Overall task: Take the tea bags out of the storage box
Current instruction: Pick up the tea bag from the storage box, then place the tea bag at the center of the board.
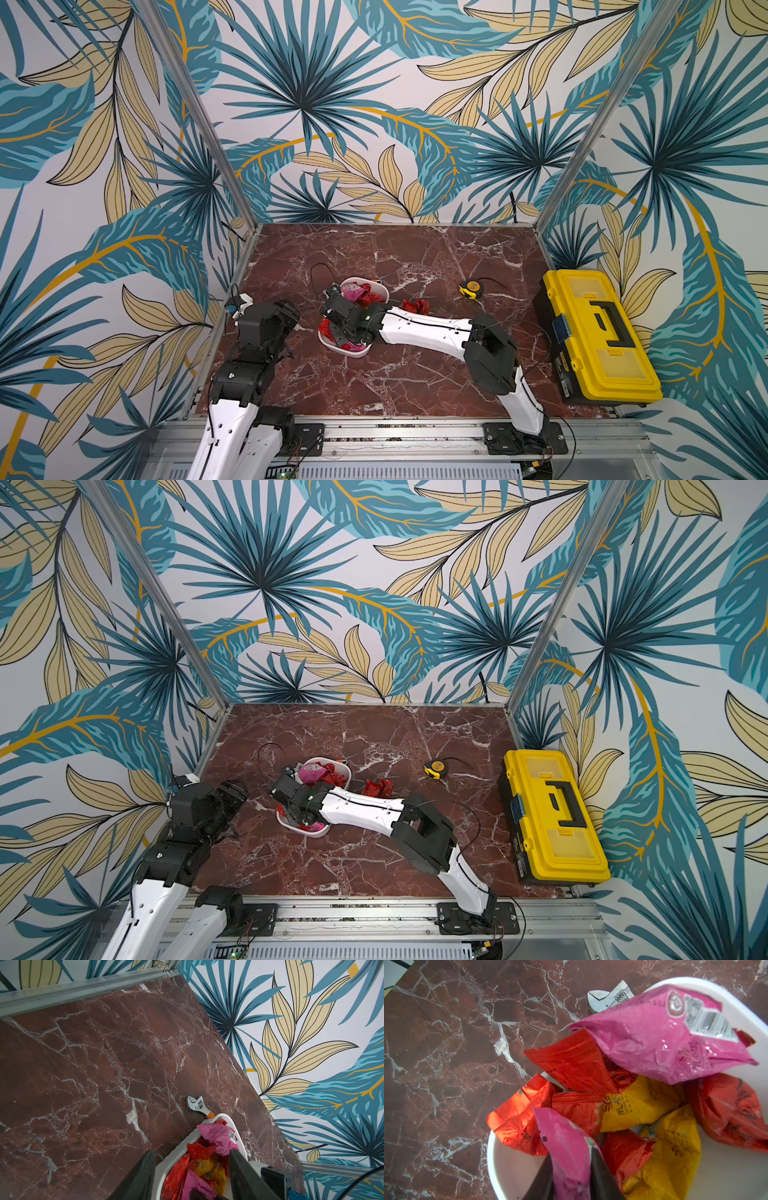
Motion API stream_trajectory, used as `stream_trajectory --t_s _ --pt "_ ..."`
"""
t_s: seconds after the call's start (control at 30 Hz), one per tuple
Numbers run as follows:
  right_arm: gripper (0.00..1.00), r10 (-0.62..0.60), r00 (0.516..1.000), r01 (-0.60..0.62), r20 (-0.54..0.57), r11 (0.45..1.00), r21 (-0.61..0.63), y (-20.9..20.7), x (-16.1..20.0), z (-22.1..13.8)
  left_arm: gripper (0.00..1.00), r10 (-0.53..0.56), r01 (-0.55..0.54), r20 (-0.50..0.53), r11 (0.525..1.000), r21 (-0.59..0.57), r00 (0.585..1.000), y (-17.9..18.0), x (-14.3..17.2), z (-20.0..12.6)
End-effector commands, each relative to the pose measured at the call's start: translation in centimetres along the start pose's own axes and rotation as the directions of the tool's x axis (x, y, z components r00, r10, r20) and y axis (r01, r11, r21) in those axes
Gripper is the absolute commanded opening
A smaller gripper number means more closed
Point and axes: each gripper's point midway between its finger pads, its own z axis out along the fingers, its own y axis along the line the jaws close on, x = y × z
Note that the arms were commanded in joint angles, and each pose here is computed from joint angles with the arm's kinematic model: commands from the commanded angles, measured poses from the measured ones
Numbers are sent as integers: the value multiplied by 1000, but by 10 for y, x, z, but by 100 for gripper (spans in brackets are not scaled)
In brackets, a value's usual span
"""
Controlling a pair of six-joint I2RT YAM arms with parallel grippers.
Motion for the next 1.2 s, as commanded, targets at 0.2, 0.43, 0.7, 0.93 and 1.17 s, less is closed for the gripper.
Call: stream_trajectory --t_s 0.2,0.43,0.7,0.93,1.17 --pt "17 113 991 -107 67 990 -90 12 -25 -37 61 35 -36 31 999 29 999 -12 -13 -14" --pt "10 249 961 -219 120 950 -220 23 -43 -65 62 64 -66 46 997 33 997 -15 -18 -17" --pt "8 510 848 -425 145 817 -390 -13 -65 -111 62 174 -173 4 975 141 985 -38 -8 -6" --pt "7 644 756 -592 121 751 -293 -119 -20 -128 62 283 -229 -171 933 276 944 -60 30 13" --pt "7 671 740 -672 48 741 -3 -239 50 -133 62 384 -263 -329 896 357 863 -77 74 29"
